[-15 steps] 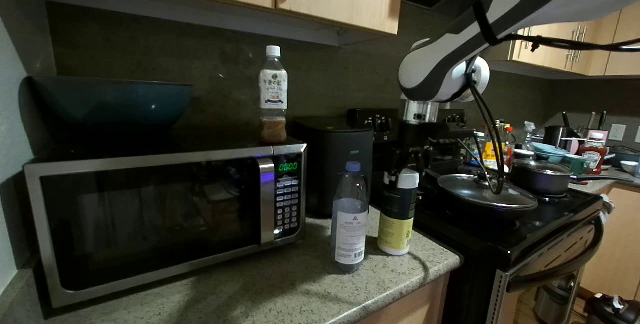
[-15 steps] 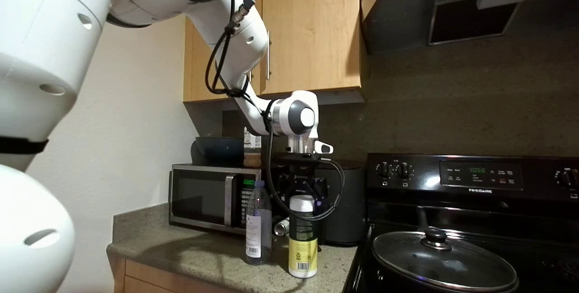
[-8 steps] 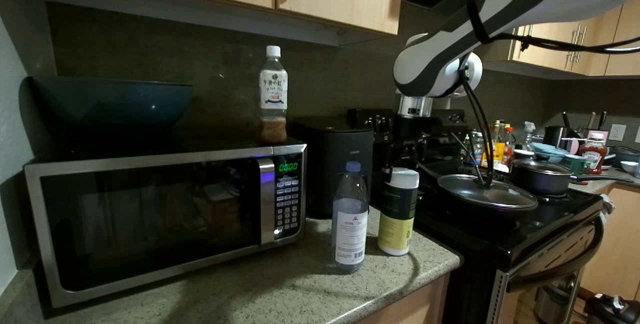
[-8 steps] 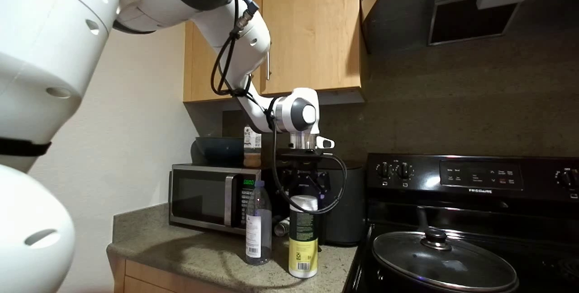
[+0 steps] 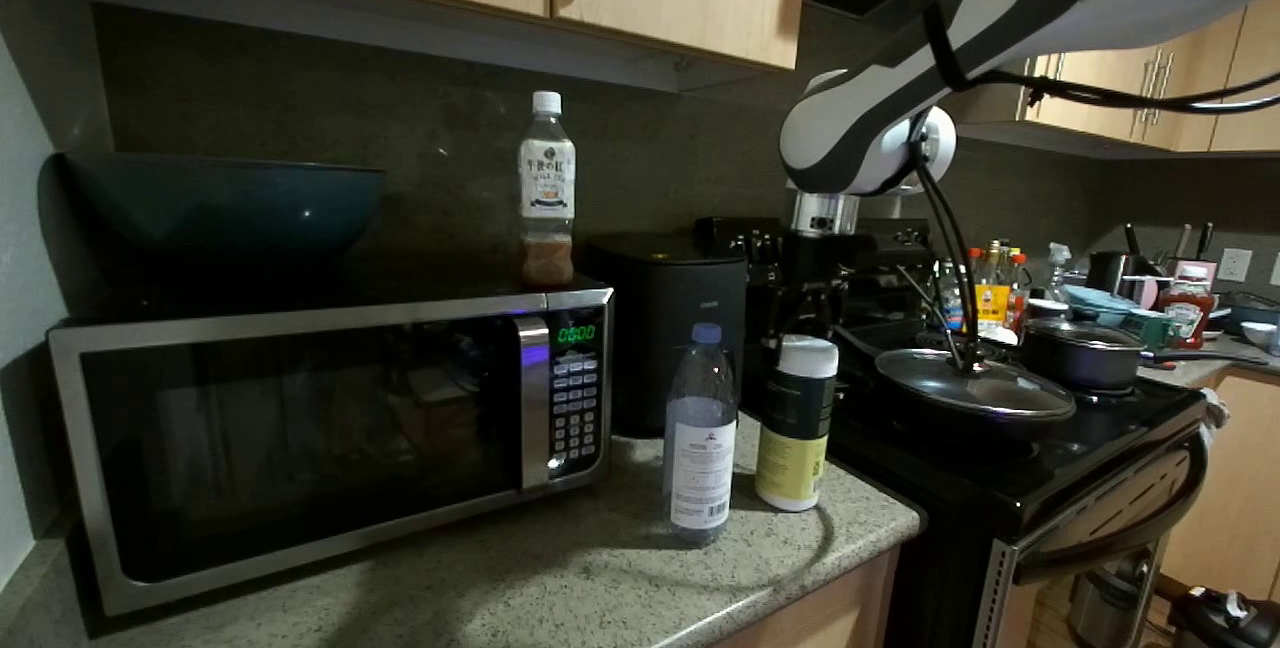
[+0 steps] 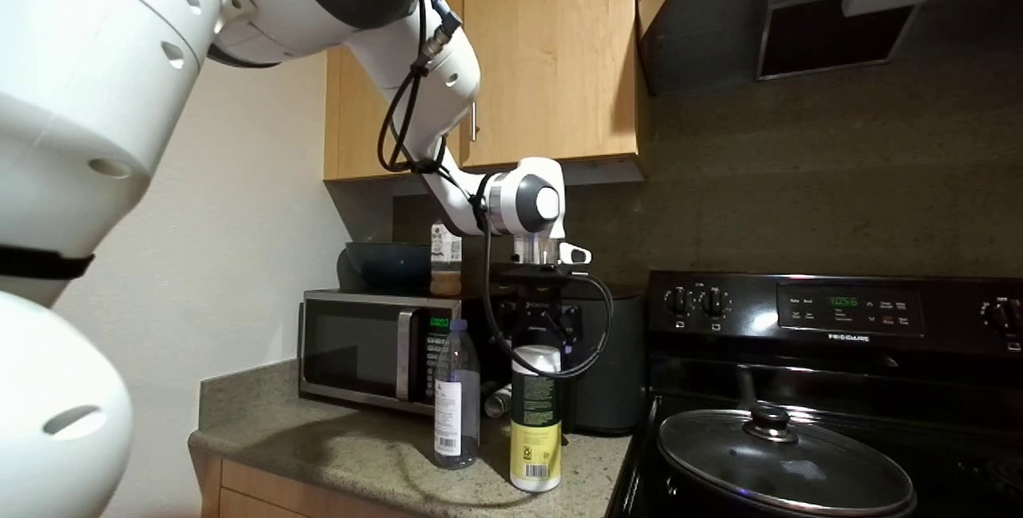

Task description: Swap around the green bottle and the water bottle

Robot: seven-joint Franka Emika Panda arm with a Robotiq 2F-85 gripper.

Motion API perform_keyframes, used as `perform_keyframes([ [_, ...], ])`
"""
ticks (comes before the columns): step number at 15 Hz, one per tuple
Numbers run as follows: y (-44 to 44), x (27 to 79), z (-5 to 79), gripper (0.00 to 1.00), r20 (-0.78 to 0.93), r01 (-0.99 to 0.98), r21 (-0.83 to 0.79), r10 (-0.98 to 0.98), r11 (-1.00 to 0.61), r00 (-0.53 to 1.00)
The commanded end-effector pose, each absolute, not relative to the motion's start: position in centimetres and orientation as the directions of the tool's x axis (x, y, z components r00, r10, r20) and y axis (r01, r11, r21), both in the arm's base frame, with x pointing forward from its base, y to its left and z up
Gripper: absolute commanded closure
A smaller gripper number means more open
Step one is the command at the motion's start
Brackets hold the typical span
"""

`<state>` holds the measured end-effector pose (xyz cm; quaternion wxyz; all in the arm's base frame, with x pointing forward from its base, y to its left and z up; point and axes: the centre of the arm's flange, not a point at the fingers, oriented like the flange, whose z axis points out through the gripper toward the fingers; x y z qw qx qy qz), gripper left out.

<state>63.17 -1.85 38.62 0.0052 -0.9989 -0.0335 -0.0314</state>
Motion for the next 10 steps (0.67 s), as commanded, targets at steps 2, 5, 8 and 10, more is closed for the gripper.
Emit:
perform_keyframes([
  [2, -2.3, 63.5, 38.7, 0.01, 0.026, 0.059, 0.003, 0.059, -0.998, 0.998],
  [5, -2.3, 63.1, 38.7, 0.00, 0.000, 0.051, 0.023, 0.051, -0.998, 0.999],
  [8, -2.4, 62.7, 38.6, 0.00, -0.029, 0.043, 0.044, 0.042, -0.998, 0.999],
  [10, -2.4, 62.5, 38.6, 0.00, -0.041, 0.042, 0.049, 0.040, -0.998, 0.998],
])
